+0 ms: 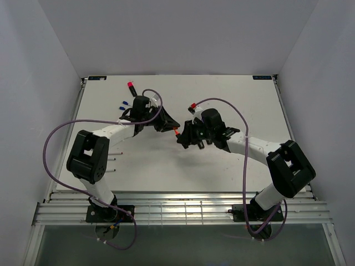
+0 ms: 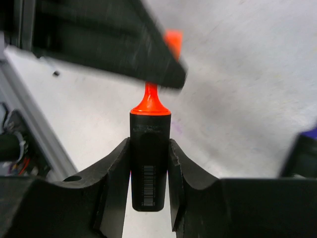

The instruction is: Open the pen caps

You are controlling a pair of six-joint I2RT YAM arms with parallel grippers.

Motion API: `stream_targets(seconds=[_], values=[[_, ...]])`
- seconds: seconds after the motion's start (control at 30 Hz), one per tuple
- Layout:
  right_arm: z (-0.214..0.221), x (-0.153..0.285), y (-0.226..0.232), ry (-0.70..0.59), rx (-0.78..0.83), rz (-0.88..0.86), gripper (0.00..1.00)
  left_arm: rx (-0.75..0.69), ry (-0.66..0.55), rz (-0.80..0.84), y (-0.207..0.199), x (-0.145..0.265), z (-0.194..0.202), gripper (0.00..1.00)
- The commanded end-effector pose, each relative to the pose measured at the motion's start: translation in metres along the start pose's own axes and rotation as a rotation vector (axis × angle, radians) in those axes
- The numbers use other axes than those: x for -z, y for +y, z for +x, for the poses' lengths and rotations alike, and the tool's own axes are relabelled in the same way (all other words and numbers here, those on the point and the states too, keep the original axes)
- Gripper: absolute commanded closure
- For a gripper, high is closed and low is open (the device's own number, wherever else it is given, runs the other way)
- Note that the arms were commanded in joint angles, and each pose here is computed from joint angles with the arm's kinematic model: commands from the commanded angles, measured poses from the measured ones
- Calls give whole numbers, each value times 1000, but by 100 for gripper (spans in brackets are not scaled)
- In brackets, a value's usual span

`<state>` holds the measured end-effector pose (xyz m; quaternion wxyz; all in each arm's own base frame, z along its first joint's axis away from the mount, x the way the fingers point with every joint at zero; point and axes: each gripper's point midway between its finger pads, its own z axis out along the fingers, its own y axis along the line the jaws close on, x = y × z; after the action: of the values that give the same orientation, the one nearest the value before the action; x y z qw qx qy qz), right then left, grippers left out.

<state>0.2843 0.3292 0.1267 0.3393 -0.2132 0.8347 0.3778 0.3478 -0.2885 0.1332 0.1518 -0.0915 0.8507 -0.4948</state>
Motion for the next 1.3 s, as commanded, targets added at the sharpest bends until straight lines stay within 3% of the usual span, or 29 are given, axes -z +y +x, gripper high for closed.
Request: stream_targets(seconds=[0.0, 0.2, 0.27, 0.4, 0.5, 0.93, 1.27], values=[[32, 13, 46, 129, -57, -282, 92, -134, -215, 74, -37, 29, -51, 100], [41, 18, 47, 141, -115, -346, 92, -126, -269, 70, -37, 33, -57, 100], [42, 17, 38, 138, -90, -292, 92, -121, -260, 69, -35, 30, -58, 100], [37, 13, -14, 155, -13, 54, 92, -90, -180, 31, -23, 12, -56, 100], [35, 16, -37, 163, 17, 198, 92, -83, -153, -13, -15, -2, -57, 100], [52, -6, -80, 177, 37, 345, 92, -78, -60, -146, 16, -76, -59, 100], [59, -3, -111, 199, 65, 498, 91, -57, -23, -198, 36, -104, -51, 97]])
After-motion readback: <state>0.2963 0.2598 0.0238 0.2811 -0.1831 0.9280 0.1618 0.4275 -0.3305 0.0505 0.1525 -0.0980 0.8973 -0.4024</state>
